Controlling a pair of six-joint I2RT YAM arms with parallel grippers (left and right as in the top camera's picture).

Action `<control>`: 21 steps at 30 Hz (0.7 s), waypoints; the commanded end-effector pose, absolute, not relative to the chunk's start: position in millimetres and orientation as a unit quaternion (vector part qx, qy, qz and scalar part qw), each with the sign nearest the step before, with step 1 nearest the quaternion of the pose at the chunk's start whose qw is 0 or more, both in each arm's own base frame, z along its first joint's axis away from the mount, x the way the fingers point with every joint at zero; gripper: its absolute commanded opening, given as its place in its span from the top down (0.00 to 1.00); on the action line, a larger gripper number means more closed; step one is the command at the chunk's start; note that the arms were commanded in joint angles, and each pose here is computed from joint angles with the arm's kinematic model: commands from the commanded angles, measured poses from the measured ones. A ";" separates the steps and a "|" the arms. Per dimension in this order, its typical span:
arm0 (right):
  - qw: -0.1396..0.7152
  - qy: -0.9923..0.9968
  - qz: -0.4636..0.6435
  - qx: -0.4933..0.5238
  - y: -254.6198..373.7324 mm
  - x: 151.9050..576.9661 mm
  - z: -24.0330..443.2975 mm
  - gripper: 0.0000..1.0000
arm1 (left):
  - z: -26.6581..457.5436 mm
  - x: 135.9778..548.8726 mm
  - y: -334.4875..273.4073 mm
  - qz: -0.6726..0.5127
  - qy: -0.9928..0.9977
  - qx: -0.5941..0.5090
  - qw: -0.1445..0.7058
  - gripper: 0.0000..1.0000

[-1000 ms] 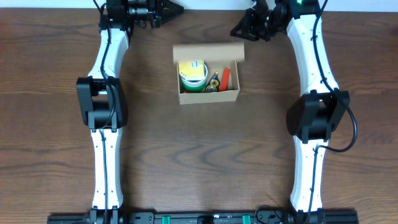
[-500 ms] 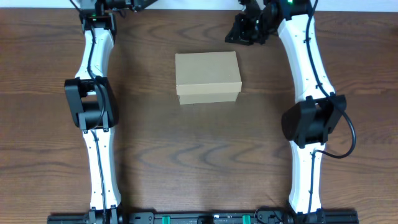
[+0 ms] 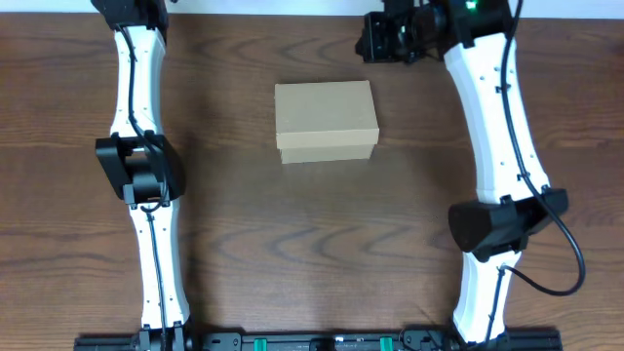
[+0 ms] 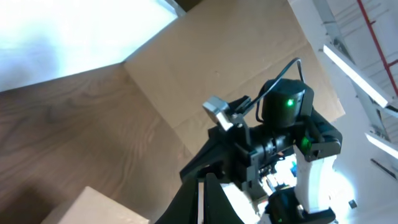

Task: Pack container
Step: 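Move both grippers above the closed lid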

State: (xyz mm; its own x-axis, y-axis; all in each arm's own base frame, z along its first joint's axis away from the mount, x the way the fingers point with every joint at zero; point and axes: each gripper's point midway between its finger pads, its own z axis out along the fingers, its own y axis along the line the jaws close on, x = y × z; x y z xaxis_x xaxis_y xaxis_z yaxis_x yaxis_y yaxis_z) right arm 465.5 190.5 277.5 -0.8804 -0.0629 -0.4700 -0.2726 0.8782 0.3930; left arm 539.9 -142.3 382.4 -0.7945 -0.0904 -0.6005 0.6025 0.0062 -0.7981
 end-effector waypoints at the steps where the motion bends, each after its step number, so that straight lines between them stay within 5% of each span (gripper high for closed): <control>1: 0.232 0.943 0.218 -0.096 187.6 462.4 280.6 0.99 | 409.0 522.8 -149.2 -0.678 0.663 0.199 0.247 0.95; 10: 0.223 0.945 0.218 -0.103 192.4 456.4 279.1 0.99 | 451.0 504.4 -149.3 -0.686 0.672 0.169 0.221 0.95; 21: 0.224 0.941 0.222 -0.119 207.0 448.2 283.7 0.99 | 441.1 538.1 -123.2 -0.700 0.682 0.078 0.198 0.95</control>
